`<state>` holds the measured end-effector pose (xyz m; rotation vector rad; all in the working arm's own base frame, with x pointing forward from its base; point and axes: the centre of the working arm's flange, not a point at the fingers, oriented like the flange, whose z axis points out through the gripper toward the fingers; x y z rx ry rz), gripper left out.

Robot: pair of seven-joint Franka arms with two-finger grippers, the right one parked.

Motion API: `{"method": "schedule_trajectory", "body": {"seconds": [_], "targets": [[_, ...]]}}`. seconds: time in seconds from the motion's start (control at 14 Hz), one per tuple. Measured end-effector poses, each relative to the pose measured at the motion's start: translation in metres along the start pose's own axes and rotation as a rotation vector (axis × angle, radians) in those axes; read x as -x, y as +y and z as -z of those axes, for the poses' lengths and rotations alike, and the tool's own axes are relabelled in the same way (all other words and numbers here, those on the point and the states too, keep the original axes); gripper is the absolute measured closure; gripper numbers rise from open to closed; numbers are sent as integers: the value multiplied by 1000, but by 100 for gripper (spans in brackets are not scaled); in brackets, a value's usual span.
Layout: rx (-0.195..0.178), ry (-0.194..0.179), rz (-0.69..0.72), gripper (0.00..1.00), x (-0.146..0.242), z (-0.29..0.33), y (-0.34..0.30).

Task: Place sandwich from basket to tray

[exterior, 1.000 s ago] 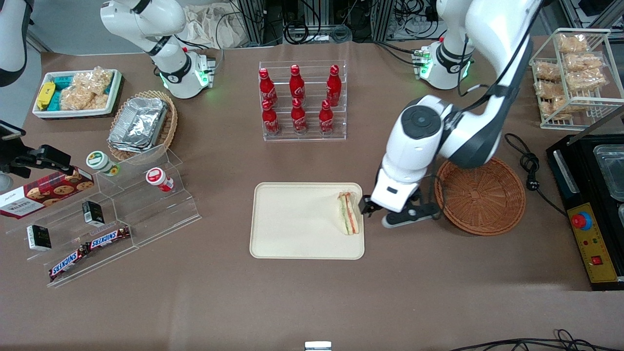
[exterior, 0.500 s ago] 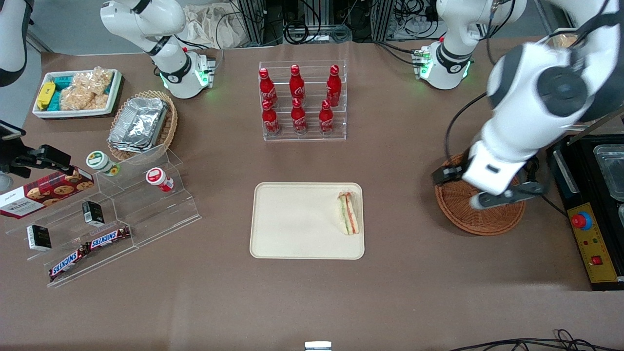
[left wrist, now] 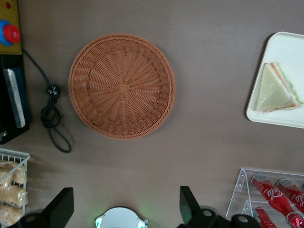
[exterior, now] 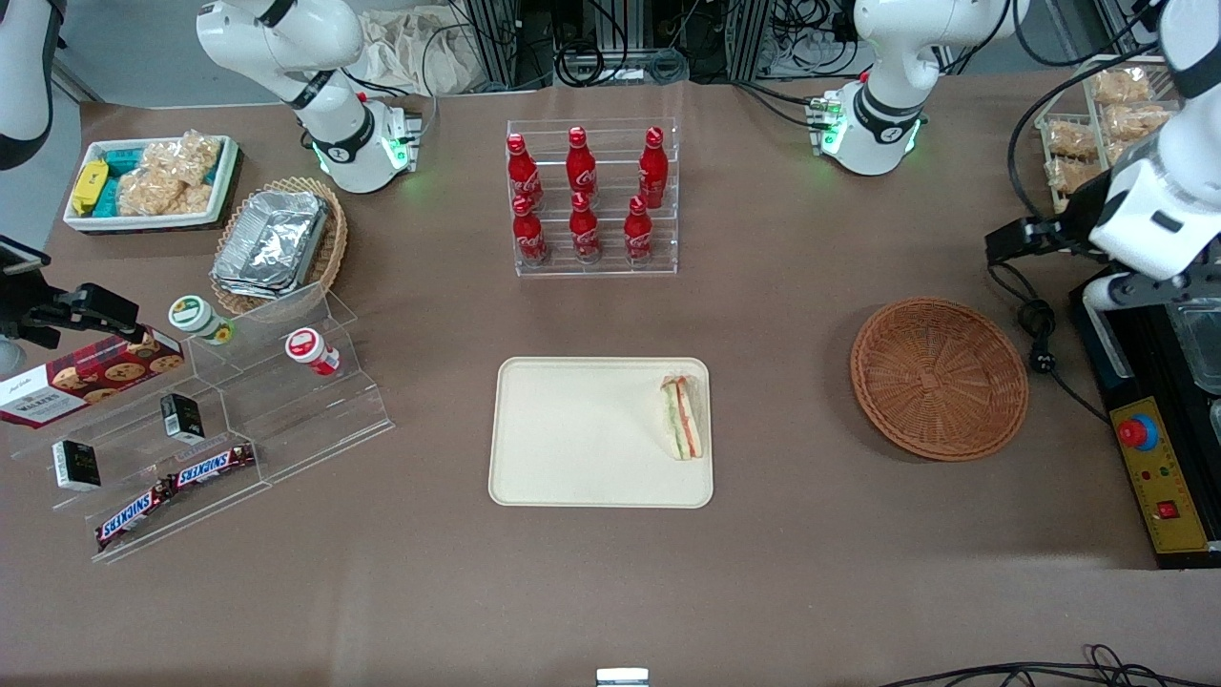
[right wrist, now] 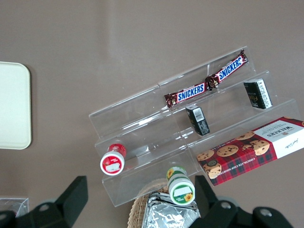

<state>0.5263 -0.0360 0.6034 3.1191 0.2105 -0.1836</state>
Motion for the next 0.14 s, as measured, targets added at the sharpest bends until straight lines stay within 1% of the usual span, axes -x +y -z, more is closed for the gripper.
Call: {"method": "schedule_trajectory", "body": {"seconds": [0.14], "targets": [[1, 5, 2, 0, 6, 2, -2]]}}
